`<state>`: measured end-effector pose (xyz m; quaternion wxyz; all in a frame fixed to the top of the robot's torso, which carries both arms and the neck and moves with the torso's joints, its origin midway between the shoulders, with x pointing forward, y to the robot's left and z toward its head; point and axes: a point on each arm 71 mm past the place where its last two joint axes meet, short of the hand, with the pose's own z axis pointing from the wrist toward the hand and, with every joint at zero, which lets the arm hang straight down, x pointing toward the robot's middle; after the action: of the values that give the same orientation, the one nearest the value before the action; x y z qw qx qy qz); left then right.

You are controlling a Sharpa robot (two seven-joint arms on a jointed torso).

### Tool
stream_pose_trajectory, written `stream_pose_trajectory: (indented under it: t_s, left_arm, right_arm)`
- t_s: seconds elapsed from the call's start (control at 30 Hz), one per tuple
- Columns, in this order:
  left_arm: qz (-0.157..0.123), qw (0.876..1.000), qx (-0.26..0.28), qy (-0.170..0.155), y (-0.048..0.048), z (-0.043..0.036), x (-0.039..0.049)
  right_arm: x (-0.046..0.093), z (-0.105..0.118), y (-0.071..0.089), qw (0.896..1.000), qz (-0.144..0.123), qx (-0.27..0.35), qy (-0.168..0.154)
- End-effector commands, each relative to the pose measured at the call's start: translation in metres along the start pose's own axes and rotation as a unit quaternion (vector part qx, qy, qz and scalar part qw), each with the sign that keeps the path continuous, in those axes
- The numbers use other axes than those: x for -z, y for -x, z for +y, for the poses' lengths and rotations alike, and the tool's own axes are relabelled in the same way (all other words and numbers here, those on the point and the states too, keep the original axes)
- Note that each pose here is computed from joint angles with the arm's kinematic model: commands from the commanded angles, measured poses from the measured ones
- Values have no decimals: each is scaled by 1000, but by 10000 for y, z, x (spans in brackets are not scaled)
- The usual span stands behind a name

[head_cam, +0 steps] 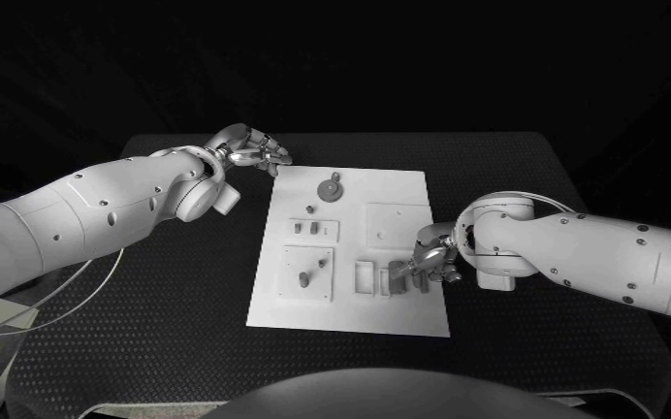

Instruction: Assemble the parts on the task board

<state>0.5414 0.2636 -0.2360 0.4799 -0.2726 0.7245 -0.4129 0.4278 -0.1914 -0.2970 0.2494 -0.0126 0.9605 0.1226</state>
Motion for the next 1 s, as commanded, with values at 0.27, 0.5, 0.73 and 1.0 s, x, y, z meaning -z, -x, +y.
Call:
stream_pose_trajectory:
  t_s: [0.27, 0.5, 0.73, 1.0]
  left_arm:
    - [9, 1000, 5, -5, -23, -17, -3]
    - [9, 1000, 5, -5, -22, -16, -3]
    - [9, 1000, 5, -5, -16, -12, 2]
    - [7, 1000, 5, -5, -12, -11, 4]
  right_arm:
    - [-43, 69, -1, 1000, -6, -3, 7]
    - [-87, 67, -34, 1000, -1, -3, 5]
    - [-149, 58, -57, 1000, -6, -4, -1]
    - [-180, 54, -62, 1000, -12, -4, -2]
